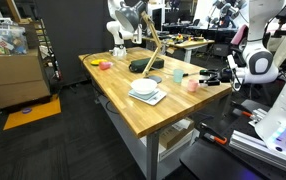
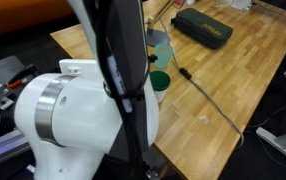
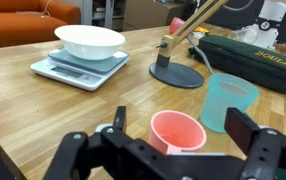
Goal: Pour the contents of the pink cup into the white bowl
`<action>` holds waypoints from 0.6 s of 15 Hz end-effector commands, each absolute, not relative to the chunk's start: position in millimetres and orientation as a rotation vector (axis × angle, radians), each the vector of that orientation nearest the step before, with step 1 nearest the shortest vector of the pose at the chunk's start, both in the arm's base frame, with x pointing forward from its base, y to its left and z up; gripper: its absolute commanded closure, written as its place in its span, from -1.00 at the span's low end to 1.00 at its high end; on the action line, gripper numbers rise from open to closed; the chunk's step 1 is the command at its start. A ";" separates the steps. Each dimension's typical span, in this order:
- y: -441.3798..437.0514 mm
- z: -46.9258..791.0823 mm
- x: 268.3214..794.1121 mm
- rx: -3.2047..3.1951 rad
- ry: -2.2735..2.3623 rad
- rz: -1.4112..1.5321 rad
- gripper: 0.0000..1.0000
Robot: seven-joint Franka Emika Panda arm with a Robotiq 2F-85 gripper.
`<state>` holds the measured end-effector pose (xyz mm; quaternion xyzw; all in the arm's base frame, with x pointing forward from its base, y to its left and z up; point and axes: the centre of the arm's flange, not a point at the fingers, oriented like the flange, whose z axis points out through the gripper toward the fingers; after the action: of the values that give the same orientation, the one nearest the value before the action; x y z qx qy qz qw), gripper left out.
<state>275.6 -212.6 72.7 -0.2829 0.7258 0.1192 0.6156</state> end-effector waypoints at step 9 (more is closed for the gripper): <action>-188.8 79.6 246.1 -0.686 1.731 0.195 -1.00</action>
<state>249.8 -188.0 75.7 -0.2961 0.7325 0.1028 0.6044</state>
